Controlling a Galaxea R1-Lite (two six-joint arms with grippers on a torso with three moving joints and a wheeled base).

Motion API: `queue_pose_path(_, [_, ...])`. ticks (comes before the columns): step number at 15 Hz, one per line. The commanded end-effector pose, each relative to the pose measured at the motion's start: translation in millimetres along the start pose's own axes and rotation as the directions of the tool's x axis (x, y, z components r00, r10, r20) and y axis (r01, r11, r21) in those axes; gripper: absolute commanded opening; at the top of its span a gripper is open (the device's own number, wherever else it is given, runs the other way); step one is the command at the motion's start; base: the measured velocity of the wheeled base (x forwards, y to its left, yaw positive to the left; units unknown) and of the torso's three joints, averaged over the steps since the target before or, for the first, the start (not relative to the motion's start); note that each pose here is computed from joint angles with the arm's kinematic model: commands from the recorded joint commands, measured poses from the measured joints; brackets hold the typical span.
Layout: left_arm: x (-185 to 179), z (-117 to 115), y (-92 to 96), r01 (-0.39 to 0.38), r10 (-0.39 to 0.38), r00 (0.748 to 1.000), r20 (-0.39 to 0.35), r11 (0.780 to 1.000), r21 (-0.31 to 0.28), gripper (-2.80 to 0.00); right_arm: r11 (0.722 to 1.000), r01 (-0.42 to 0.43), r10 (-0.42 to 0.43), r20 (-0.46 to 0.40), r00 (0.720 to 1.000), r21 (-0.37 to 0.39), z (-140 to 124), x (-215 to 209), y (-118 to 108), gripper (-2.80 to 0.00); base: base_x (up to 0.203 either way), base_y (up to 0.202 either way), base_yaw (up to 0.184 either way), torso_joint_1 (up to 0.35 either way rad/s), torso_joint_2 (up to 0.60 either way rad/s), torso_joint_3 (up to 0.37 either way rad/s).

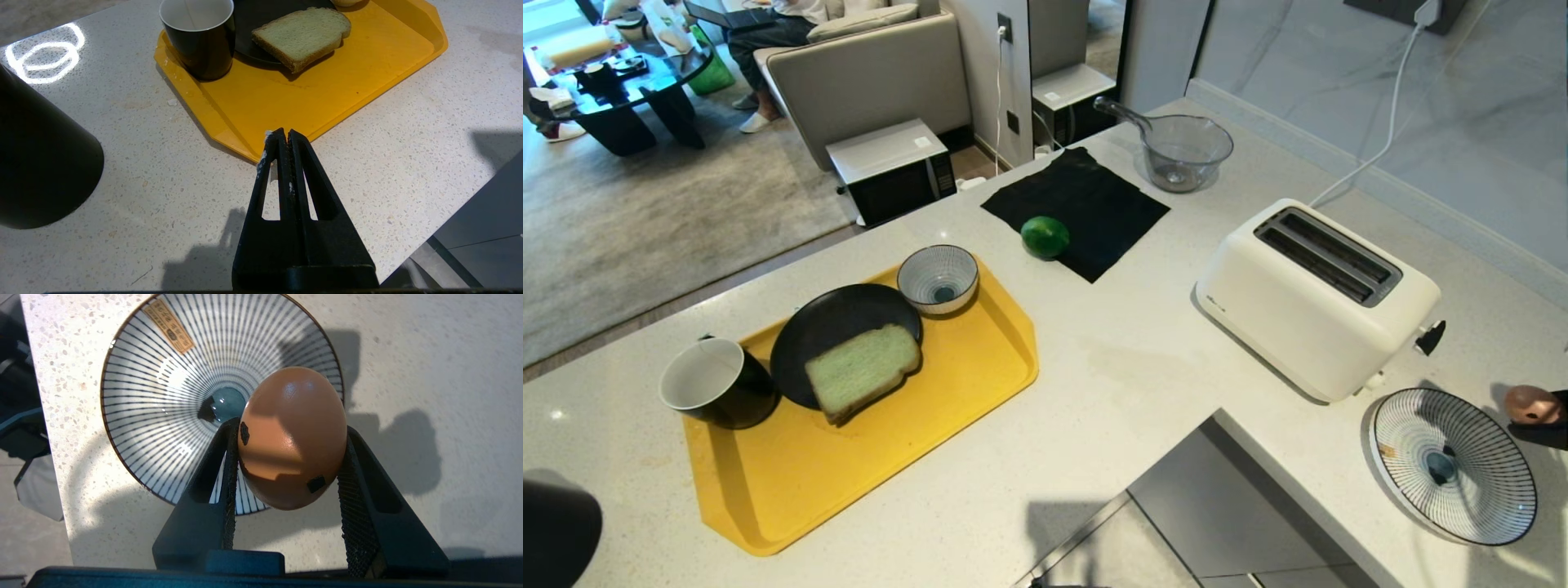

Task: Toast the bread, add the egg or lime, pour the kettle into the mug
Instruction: Put the egg in the bowl

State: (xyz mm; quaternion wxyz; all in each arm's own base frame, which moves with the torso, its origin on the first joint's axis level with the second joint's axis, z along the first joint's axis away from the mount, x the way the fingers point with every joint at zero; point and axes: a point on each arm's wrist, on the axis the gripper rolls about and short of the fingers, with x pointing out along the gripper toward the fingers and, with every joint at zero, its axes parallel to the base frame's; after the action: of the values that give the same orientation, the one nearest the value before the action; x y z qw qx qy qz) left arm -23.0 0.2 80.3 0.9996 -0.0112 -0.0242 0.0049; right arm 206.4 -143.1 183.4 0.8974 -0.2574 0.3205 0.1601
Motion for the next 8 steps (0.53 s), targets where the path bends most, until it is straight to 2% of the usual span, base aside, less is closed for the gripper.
queue_pose_path(1, [1, -5, 0.1, -0.001, 0.001, 1.000, -0.015, 1.000, 0.000, -2.80, 0.998, 0.055, -0.056, 0.015, 0.998, 0.040, 3, -17, 1, -2.80, 0.000, 0.000, 0.000, 0.000, 0.00, 0.000])
queue_pose_path(5, [1, -5, 0.1, -0.001, 0.001, 1.000, -0.015, 1.000, 0.000, -2.80, 0.974, 0.091, -0.111, 0.086, 0.990, 0.206, 18, -40, 7, -2.80, 0.000, 0.000, 0.000, 0.000, 0.00, 0.000])
queue_pose_path(8, [1, -5, 0.1, -0.001, 0.001, 1.000, -0.015, 1.000, -0.001, -2.80, 0.955, 0.126, -0.167, 0.132, 0.977, 0.270, 32, -62, 16, -2.80, 0.000, 0.000, 0.000, 0.000, 0.00, 0.000])
